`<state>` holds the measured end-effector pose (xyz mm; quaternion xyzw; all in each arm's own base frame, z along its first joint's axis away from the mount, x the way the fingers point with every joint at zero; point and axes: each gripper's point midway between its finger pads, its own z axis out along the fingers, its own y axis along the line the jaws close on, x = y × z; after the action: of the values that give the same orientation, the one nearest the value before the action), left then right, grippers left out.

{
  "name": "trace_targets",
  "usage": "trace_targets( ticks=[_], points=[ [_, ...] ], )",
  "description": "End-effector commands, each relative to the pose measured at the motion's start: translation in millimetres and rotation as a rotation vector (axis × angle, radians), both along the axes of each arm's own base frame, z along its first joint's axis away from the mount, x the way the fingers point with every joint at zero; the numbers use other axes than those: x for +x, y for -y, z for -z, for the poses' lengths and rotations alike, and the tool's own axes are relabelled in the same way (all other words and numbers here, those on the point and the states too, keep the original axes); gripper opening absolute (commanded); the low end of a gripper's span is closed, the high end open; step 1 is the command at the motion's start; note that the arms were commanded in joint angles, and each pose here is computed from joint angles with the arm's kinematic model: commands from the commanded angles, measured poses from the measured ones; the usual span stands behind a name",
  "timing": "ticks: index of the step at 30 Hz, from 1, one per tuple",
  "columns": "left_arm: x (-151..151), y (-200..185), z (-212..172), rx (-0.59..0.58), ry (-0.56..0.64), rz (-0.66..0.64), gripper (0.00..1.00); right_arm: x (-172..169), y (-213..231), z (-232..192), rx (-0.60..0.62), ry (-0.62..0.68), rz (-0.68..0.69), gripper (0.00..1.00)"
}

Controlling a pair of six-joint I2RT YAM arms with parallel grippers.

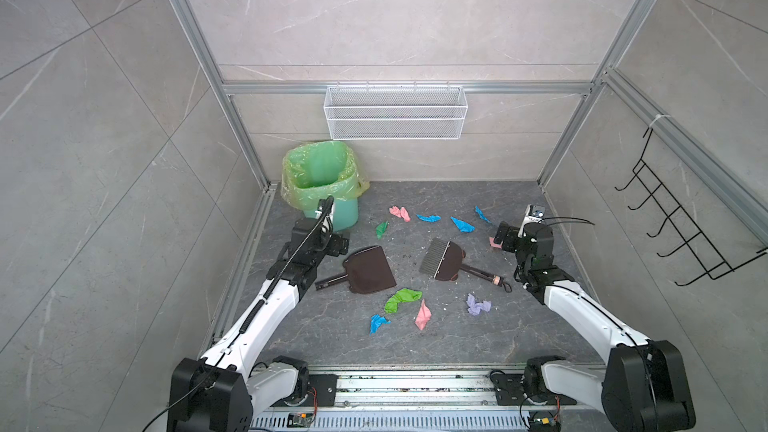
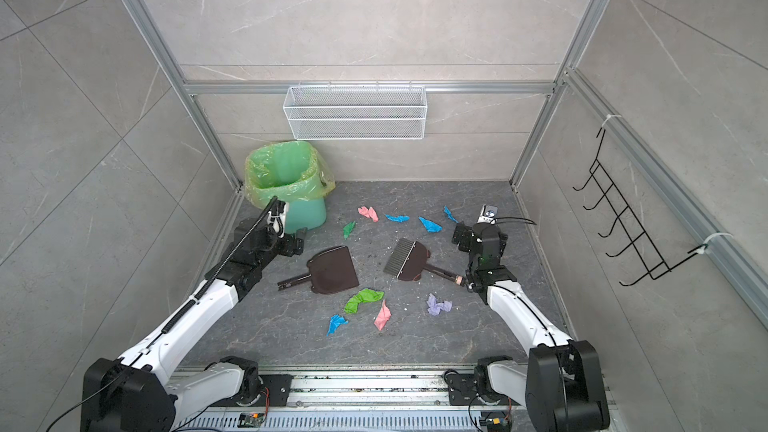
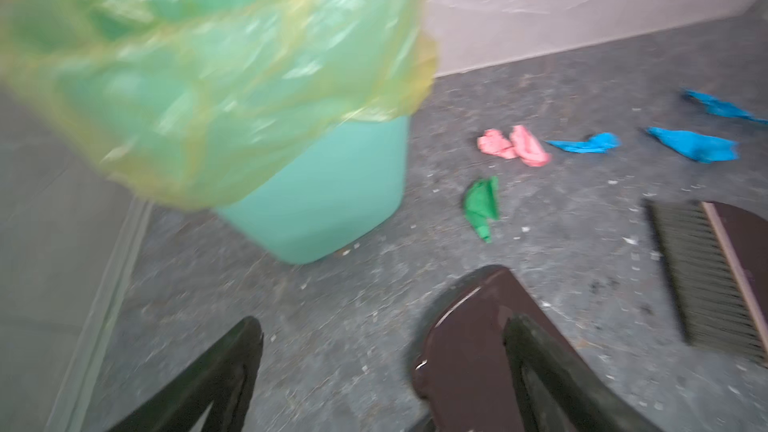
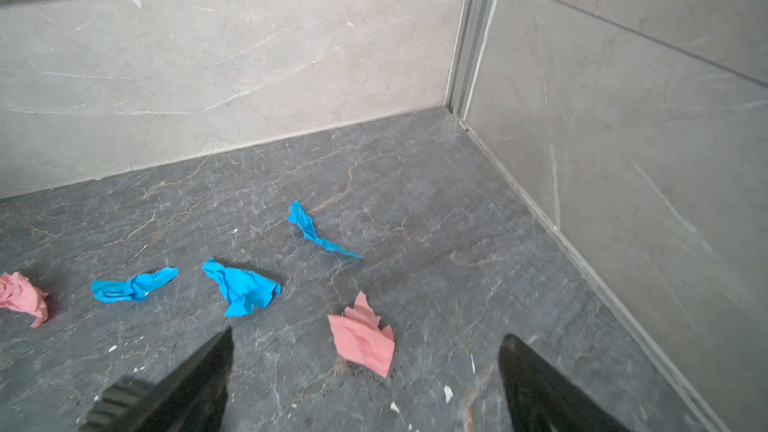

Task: Sweep away the paper scraps from the table
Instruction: 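Reach the left gripper across toward the brown brush handle while the right arm rises, then close the left gripper on the brush handle and lift the brush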

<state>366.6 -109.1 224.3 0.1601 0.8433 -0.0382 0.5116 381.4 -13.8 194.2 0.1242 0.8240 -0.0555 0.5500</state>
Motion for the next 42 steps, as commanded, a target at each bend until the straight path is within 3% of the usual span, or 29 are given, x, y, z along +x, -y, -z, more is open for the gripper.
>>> trace_targets(
  ticks=[1,8,19,33,42],
  points=[
    [-21.9,42.5,8.5,0.055,-0.134,0.242,0.93,-20.4,-4.5,10.5,0.066,-0.139,0.004,1.0],
    [-39.1,122.5,8.5,0.065,-0.242,0.58,0.87,-40.9,-1.2,-4.3,0.107,-0.185,0.04,1.0],
    [-25.1,240.9,34.1,0.111,-0.302,0.896,0.72,-58.0,14.4,-28.8,0.045,-0.255,0.111,1.0],
    [-41.3,362.1,89.9,0.097,-0.357,1.156,0.48,-73.3,28.7,-48.6,-0.007,-0.256,0.174,1.0],
    [-50.6,389.3,133.7,0.097,-0.388,1.219,0.47,-82.0,33.4,-67.7,-0.016,-0.216,0.191,1.0]
  ],
)
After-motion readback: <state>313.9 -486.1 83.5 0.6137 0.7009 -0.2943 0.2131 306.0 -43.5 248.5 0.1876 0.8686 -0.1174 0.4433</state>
